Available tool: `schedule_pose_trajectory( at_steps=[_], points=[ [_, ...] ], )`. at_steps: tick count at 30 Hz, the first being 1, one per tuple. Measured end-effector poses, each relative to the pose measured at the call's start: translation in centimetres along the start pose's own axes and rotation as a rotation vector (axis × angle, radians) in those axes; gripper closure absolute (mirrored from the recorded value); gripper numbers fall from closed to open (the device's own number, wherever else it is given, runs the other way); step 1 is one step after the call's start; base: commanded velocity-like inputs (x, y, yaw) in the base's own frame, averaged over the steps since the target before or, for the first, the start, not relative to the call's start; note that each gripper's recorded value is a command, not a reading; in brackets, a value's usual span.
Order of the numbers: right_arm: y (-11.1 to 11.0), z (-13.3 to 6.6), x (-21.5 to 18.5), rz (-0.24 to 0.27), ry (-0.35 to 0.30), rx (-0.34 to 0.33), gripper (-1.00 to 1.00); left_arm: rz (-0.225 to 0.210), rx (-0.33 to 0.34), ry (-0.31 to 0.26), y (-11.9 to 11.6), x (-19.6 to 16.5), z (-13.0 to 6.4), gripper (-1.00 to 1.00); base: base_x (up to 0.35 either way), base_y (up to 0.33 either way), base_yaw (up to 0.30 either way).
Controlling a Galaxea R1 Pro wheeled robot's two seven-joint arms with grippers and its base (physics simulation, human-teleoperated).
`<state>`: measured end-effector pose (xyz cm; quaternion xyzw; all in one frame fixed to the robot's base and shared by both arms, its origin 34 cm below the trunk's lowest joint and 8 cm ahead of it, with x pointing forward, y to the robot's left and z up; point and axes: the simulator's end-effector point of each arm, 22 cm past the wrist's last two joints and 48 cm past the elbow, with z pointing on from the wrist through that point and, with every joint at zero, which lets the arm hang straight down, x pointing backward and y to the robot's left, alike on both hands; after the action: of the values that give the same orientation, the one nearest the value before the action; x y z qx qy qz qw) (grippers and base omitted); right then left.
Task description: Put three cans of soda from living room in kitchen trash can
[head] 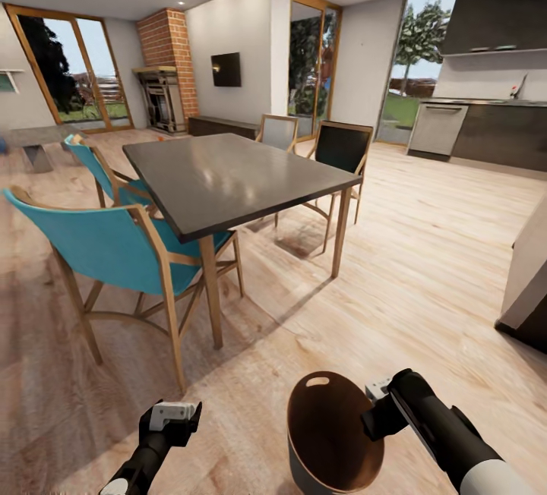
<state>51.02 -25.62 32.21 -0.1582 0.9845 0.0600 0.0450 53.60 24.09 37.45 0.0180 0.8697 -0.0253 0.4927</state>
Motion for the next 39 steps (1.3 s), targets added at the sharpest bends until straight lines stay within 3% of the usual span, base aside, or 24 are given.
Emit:
schedule_pose_trajectory(
  at_steps=[9,29,39],
  points=[
    [0.1,0.0,0.0,-0.003,0.0,0.001,1.0,0.0,0.001,0.002,0.0,0.2,-0.3,-1.0,-0.054,0.022,0.236],
    [0.6,0.1,-0.2,-0.008,-0.002,-0.004,1.0,-0.001,0.001,0.005,-0.1,0.3,-0.3,-1.0,-0.215,0.135,0.242],
    [0.8,0.1,-0.3,-0.006,-0.003,-0.011,1.0,0.0,0.001,0.001,-0.1,0.2,-0.3,-1.0,-0.112,0.082,0.068]
  ],
)
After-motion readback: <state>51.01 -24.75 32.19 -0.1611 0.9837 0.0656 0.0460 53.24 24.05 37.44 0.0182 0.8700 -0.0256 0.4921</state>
